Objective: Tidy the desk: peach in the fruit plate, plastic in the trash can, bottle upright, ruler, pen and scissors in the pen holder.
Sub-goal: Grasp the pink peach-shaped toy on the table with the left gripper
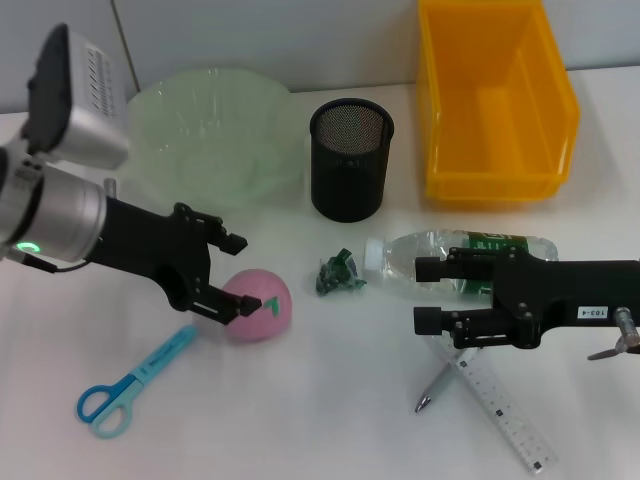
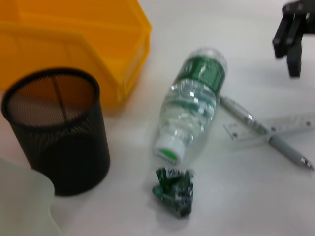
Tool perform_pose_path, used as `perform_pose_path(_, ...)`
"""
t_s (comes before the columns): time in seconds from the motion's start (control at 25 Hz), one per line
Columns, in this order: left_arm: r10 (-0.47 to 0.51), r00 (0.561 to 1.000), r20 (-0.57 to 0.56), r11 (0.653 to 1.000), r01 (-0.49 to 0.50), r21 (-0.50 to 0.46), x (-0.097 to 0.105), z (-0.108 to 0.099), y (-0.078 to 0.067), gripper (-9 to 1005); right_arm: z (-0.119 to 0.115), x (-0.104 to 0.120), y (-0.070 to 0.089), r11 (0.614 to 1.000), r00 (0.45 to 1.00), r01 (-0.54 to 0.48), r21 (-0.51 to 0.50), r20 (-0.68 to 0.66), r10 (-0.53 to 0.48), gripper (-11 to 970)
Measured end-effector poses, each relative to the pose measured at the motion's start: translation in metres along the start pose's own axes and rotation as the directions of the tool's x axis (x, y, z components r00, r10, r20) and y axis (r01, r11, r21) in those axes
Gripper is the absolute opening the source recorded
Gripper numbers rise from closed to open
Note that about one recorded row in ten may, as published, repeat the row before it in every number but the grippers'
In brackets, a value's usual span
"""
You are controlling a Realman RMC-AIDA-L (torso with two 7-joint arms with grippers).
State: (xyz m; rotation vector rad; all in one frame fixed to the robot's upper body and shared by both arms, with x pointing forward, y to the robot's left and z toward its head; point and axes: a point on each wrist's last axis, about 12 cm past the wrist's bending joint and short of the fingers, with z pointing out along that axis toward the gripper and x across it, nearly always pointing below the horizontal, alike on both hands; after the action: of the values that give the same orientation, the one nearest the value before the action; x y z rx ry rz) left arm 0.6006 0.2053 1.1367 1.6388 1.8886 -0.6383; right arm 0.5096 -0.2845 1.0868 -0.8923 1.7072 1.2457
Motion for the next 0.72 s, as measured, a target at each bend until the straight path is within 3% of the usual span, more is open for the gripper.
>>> perform_pose_path(0.36,-0.025,0.998,-0.051,1.000,0.025,-0.011,0.010,0.025,0.000,791,0.000,-0.001,0.000,1.000,1.000,0.001,-0.001,0.000,-0.001,753)
perform_pose_path(0.72,-0.045,0.998,-0.043,0.999,0.044,-0.021,0.011,0.030,0.000,789,0.001,-0.002,-0.001,1.000,1.000,0.003,-0.001,0.000,-0.003,750)
